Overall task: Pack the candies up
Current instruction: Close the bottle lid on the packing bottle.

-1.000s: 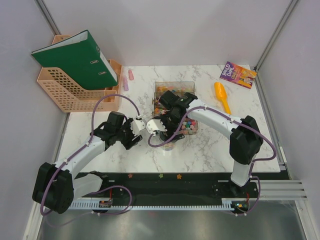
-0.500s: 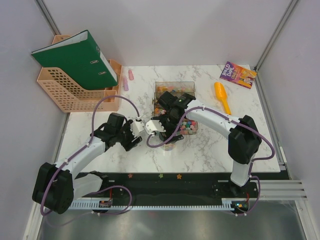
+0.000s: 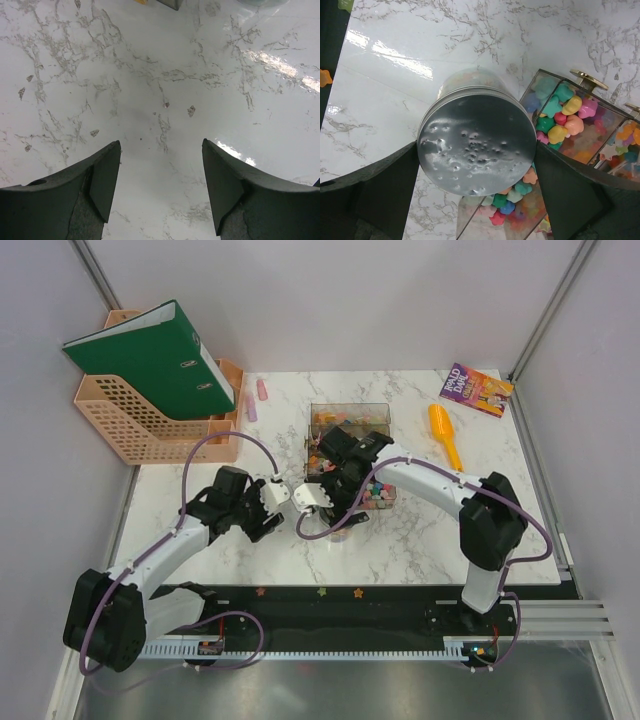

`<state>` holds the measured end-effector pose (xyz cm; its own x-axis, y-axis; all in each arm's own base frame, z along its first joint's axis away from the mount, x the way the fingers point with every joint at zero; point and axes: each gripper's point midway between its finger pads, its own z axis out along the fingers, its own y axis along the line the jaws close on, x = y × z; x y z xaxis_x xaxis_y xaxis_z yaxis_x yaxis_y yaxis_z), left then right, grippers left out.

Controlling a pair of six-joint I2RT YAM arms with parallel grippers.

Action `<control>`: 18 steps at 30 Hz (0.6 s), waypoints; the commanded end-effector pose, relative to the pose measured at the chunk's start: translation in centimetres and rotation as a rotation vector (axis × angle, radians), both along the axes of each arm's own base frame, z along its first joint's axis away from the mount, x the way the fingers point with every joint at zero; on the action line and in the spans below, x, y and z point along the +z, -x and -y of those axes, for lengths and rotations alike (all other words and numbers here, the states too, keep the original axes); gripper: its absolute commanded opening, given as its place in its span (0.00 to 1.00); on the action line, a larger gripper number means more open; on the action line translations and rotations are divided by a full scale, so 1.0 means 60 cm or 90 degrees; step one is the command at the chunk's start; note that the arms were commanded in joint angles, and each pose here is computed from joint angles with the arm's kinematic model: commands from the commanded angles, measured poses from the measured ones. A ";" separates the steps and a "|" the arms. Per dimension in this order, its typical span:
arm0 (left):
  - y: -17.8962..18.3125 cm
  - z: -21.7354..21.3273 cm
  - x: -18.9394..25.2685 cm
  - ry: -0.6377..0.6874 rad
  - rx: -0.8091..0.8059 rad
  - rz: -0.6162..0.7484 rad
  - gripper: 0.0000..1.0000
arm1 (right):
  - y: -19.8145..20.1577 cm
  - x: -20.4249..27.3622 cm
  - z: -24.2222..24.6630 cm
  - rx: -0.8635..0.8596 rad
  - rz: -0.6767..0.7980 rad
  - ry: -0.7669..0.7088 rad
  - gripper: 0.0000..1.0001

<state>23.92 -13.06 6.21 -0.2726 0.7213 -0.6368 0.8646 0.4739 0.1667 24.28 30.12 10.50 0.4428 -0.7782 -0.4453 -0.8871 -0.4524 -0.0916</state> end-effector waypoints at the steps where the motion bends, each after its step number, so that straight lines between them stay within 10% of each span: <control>1: -0.012 0.001 0.020 0.016 0.016 0.028 0.73 | 0.004 0.008 0.022 -0.017 0.005 0.009 0.98; 18: -0.018 0.003 0.026 0.017 0.010 0.034 0.73 | -0.005 0.025 0.052 -0.088 0.031 -0.009 0.98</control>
<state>24.06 -12.98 6.58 -0.2669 0.7164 -0.6446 0.8602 0.4787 0.1759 24.53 27.11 10.47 0.3721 -0.8311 -0.4134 -0.9263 -0.3608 -0.1083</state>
